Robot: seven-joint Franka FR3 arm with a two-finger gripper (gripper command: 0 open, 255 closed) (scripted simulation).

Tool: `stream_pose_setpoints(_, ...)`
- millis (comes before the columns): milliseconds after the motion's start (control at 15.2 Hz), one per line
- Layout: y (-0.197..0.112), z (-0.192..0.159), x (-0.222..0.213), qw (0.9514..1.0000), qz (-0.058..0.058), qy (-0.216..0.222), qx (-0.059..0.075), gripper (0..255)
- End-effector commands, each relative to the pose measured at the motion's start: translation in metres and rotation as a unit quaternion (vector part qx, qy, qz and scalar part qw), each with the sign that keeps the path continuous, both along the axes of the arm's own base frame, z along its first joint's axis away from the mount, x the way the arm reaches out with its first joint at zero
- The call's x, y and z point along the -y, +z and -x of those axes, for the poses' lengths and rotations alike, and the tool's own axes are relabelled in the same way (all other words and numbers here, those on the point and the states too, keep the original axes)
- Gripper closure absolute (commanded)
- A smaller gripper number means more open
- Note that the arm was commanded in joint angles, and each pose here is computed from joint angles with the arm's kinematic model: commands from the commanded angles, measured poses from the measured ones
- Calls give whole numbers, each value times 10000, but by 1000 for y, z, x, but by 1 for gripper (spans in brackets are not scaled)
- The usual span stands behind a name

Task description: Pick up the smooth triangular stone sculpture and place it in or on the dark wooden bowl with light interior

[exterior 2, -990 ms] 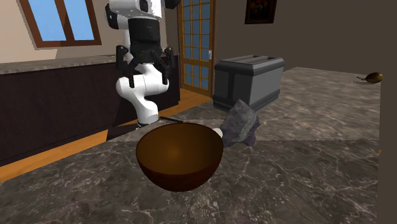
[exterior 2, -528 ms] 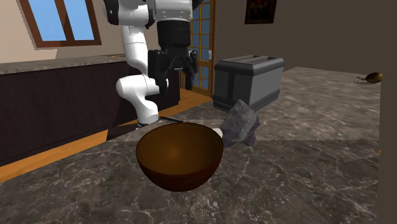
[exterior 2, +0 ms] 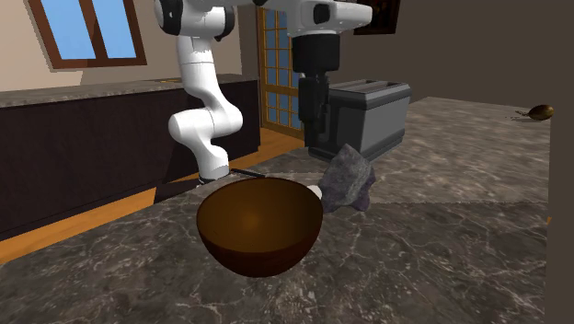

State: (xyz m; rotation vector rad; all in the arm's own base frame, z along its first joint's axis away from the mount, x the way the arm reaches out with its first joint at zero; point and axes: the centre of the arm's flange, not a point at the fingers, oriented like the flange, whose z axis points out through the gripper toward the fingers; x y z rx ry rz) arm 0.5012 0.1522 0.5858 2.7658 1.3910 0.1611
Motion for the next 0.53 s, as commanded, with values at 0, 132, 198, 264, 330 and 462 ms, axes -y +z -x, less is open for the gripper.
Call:
stream_pose_setpoints(0,-4,-9,-22,9988,16,484,2,0)
stream_pose_setpoints(132,-6,-14,-47,9955,30,950,3,0)
stream_pose_setpoints(198,-6,-14,-53,9944,33,1057,3,0)
stream_pose_setpoints(264,-11,-15,-53,9944,33,1057,3,0)
stream_pose_setpoints(330,-17,-16,-53,9944,33,1057,3,0)
stream_pose_setpoints(462,-27,-17,-53,9944,33,1057,3,0)
